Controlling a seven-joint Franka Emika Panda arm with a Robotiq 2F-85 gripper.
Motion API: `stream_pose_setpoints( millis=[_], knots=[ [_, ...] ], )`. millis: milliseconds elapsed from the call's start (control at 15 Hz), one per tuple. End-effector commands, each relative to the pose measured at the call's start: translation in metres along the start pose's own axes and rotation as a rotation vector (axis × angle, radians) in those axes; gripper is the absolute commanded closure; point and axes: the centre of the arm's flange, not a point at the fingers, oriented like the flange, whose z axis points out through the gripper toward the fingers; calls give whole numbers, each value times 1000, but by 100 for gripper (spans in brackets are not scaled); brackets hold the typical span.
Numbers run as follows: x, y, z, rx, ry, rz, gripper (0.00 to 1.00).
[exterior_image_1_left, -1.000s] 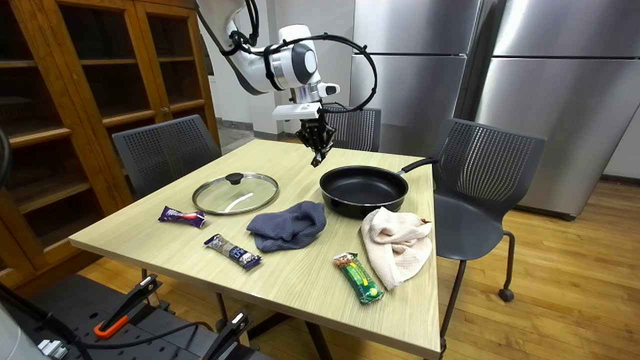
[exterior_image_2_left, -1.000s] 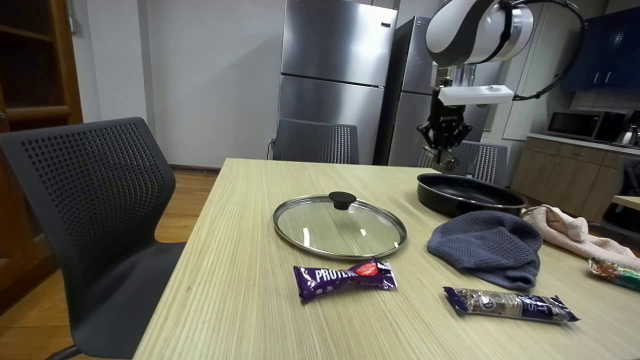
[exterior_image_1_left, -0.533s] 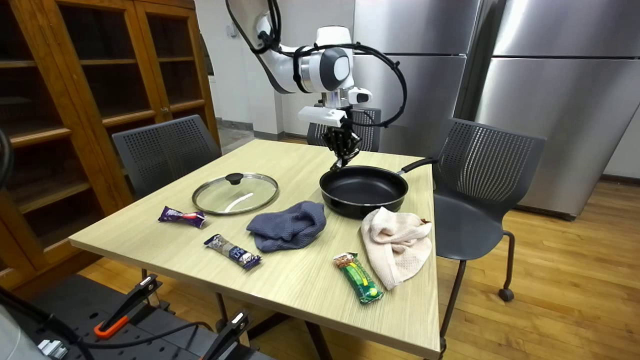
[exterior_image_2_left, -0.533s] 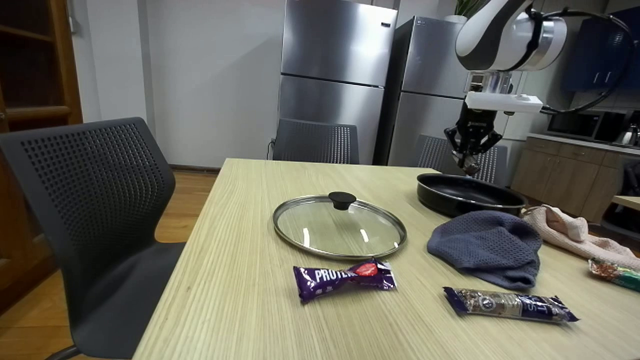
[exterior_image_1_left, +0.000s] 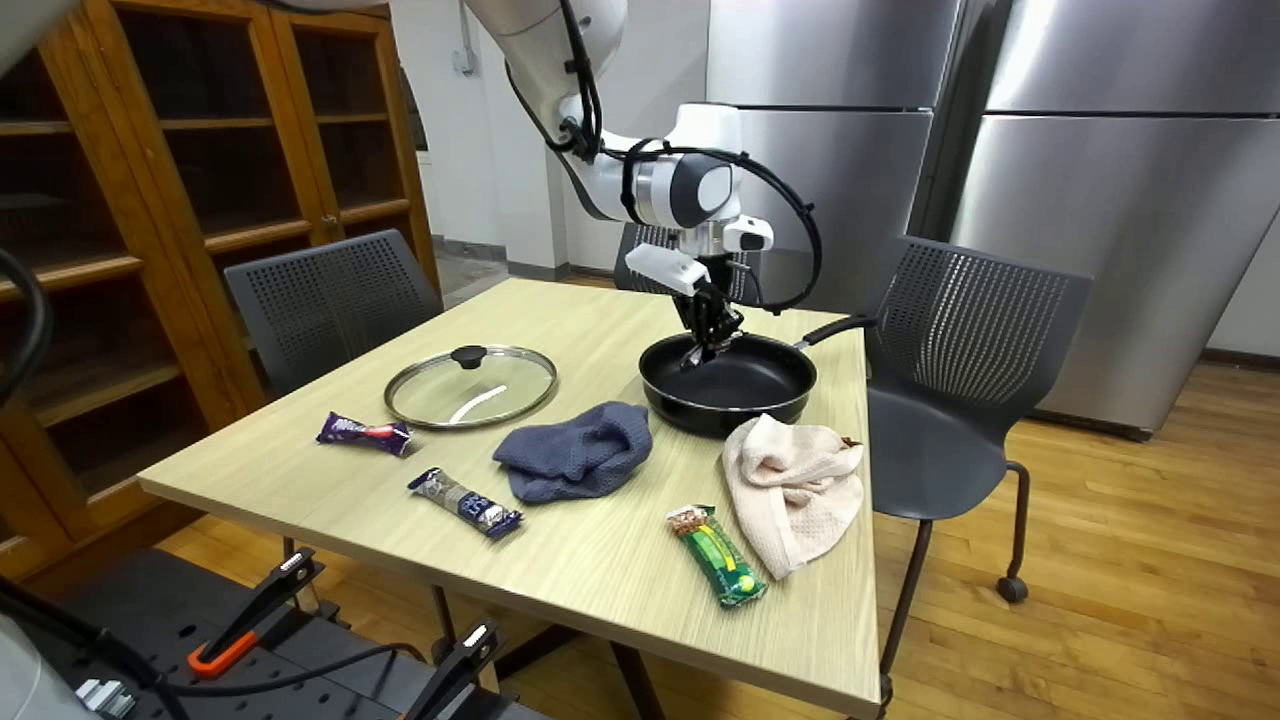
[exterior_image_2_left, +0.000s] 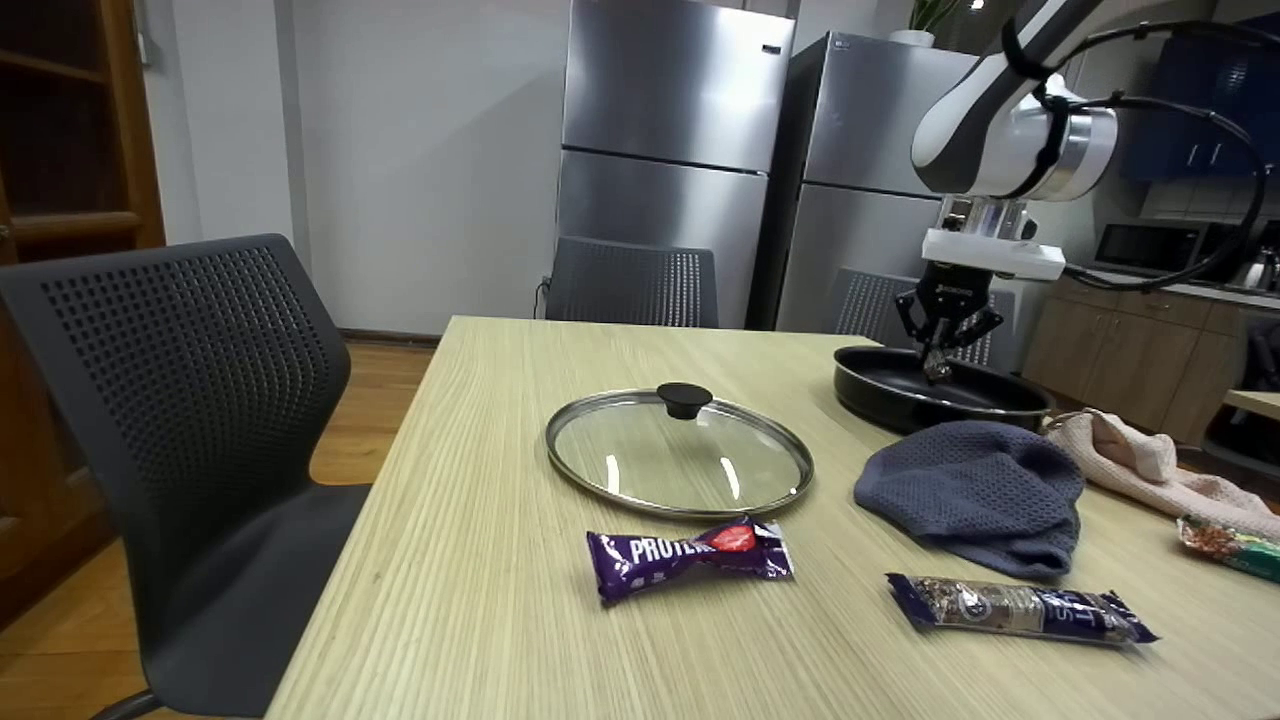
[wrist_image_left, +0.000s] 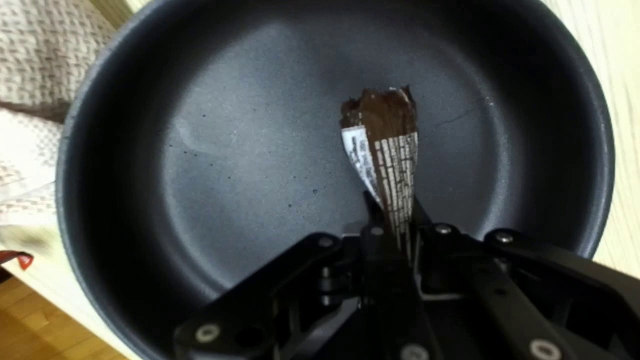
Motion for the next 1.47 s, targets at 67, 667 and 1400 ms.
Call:
stream_pose_setpoints(
  millis=[67, 667, 1400],
  knots=[
    [24, -11, 15, 3, -10, 72, 63],
    [-6, -11, -36, 15, 46, -9, 4],
    [-12, -23, -41, -21, 72, -181, 0]
  ],
)
